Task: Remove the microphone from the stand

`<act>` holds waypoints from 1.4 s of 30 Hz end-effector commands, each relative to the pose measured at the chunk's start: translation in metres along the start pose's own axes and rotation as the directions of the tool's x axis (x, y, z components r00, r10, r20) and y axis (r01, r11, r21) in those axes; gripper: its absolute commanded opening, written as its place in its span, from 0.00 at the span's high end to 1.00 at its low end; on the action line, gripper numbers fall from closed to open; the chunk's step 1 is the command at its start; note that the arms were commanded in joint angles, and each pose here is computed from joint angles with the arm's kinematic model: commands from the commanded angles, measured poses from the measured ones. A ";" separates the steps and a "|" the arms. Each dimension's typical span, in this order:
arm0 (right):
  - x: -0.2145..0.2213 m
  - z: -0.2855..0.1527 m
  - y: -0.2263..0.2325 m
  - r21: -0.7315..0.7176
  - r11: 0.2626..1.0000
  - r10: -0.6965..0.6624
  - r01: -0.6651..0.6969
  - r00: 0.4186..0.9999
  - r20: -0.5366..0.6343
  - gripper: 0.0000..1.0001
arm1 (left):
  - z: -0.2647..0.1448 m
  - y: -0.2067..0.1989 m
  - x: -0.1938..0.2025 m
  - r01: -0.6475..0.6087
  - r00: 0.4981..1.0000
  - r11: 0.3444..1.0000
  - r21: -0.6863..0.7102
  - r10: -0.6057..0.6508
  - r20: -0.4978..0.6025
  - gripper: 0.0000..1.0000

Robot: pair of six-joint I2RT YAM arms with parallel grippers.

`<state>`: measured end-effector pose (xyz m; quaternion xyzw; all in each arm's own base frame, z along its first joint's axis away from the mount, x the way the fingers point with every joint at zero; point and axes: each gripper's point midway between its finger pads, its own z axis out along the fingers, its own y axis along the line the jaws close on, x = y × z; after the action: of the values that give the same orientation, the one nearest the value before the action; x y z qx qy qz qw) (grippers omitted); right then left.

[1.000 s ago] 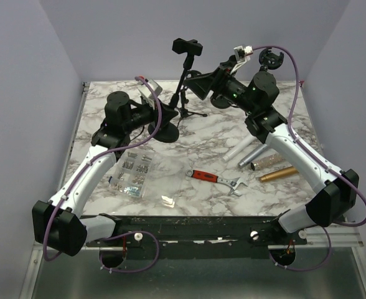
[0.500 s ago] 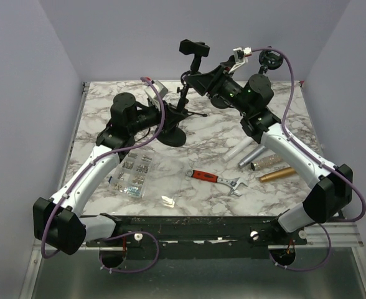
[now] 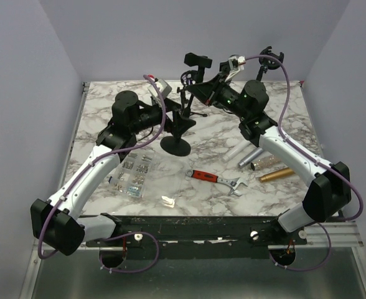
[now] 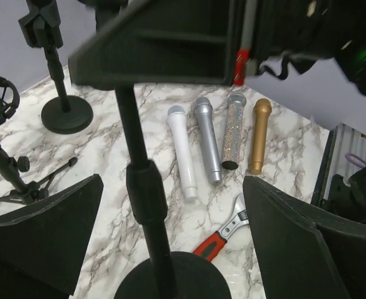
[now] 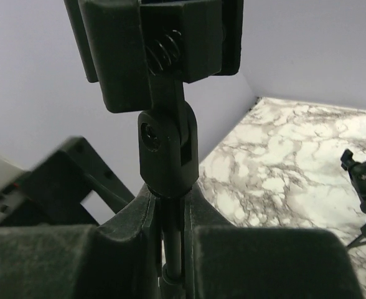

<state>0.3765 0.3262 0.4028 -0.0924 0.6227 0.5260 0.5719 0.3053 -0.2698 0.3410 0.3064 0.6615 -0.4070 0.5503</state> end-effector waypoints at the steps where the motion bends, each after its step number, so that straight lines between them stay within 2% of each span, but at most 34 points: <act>1: 0.000 -0.003 0.014 -0.093 0.993 -0.073 0.073 0.997 0.007 0.99 | -0.013 -0.032 -0.041 -0.076 0.994 0.993 0.093 0.069 0.082 0.02; 5: 0.011 -0.008 0.028 -0.187 0.978 -0.098 0.090 0.995 -0.034 0.99 | -0.035 -0.043 -0.072 -0.041 0.990 0.995 0.088 0.029 0.137 0.02; 9: 0.026 -0.013 0.042 -0.294 0.949 -0.151 0.114 0.983 -0.107 0.99 | -0.063 -0.041 -0.107 0.069 0.981 0.997 0.014 -0.071 0.181 0.07; 13: 0.040 -0.026 0.053 -0.402 0.901 -0.238 0.164 0.961 -0.140 0.99 | -0.080 -0.036 -0.134 0.220 0.959 0.975 -0.028 -0.211 0.190 0.03; 16: 0.046 -0.032 0.062 -0.483 0.851 -0.308 0.205 0.940 -0.143 0.99 | -0.075 -0.044 -0.132 0.355 0.926 0.932 0.070 -0.361 0.112 0.06; 20: 0.051 -0.032 0.063 -0.518 0.824 -0.355 0.231 0.922 -0.153 0.99 | -0.061 -0.058 -0.121 0.543 0.833 0.807 0.233 -0.553 -0.025 0.12; 23: 0.053 -0.033 0.062 -0.529 0.814 -0.369 0.239 0.917 -0.154 0.99 | -0.059 -0.055 -0.114 0.602 0.781 0.754 0.264 -0.625 0.004 0.11; 31: 0.057 -0.037 0.065 -0.550 0.805 -0.363 0.224 0.918 -0.158 0.99 | -0.060 -0.030 -0.096 0.761 0.621 0.630 0.155 -0.776 0.109 0.04; 34: 0.055 -0.037 0.063 -0.533 0.811 -0.369 0.242 0.918 -0.145 0.99 | -0.071 -0.015 -0.091 0.772 0.615 0.634 0.047 -0.764 0.194 0.04; 37: 0.054 -0.037 0.063 -0.534 0.808 -0.375 0.250 0.917 -0.138 0.99 | -0.085 0.004 -0.085 0.741 0.658 0.665 -0.090 -0.694 0.293 0.01; 39: 0.054 -0.037 0.065 -0.544 0.801 -0.377 0.249 0.916 -0.137 0.99 | -0.085 0.003 -0.085 0.737 0.663 0.670 -0.086 -0.692 0.286 0.01; 42: 0.055 -0.036 0.065 -0.555 0.795 -0.379 0.244 0.915 -0.141 0.99 | -0.074 -0.004 -0.078 0.779 0.618 0.627 -0.024 -0.760 0.203 0.01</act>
<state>0.3032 0.3560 0.3404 -0.3859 0.5597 0.5552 0.4791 0.2734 -0.1999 0.4505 -0.0456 0.6690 -0.5947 0.4435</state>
